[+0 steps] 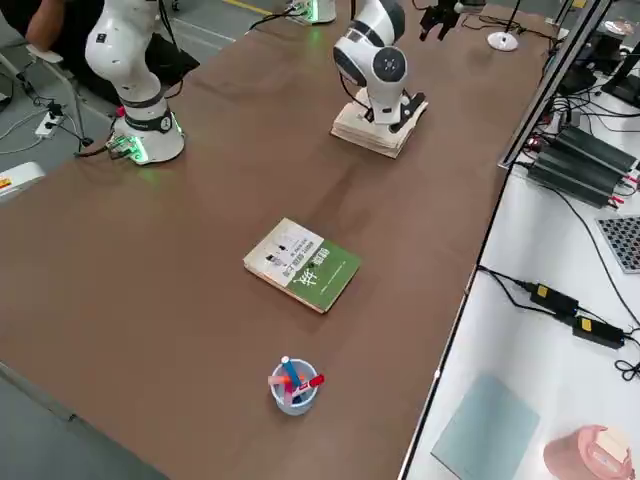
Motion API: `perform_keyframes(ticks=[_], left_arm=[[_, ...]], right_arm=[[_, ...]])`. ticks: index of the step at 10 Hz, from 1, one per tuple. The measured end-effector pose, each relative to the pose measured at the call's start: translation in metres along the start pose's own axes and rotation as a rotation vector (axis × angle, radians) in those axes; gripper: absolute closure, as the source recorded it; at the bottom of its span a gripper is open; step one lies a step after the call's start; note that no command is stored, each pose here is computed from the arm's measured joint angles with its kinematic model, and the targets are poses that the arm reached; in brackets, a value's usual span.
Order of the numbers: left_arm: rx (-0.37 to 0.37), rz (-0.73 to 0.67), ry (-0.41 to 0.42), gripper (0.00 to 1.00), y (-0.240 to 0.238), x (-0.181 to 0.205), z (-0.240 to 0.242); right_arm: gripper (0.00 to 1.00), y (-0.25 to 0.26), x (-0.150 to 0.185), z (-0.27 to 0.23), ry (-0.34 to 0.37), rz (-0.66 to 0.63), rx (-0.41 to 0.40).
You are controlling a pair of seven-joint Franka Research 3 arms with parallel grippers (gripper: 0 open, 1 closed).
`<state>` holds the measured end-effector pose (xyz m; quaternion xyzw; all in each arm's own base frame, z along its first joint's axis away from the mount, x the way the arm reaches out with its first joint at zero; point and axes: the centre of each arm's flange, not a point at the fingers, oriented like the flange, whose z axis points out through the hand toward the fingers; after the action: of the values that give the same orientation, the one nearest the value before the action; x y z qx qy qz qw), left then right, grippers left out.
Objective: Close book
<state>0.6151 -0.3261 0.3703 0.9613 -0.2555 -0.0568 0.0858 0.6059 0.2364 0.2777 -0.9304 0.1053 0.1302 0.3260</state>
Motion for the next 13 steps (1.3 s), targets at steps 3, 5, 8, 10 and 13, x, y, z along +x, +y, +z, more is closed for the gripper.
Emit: perform_keyframes(ticks=[3, 5, 8, 10, 13], left_arm=[[-0.008, 0.003, 0.007, 0.0, 0.001, 0.006, 0.015], [-0.013, 0.013, 0.007, 0.0, 0.008, 0.009, 0.025], [-0.016, 0.034, 0.014, 0.0, 0.022, 0.013, 0.037], [-0.019, 0.033, 0.02, 0.0, 0.022, 0.015, 0.043], [-0.025, 0.026, 0.032, 0.0, 0.017, 0.019, 0.055]], right_arm=[[0.99, 0.01, 0.005, 0.017, 0.0, -0.003, 0.005], [0.99, 0.012, 0.007, 0.028, 0.01, -0.012, -0.006], [0.99, 0.012, 0.006, 0.042, 0.018, -0.03, -0.024], [0.99, 0.017, 0.009, 0.048, 0.029, -0.05, -0.035], [0.99, 0.024, 0.01, 0.054, 0.031, -0.073, -0.042]])
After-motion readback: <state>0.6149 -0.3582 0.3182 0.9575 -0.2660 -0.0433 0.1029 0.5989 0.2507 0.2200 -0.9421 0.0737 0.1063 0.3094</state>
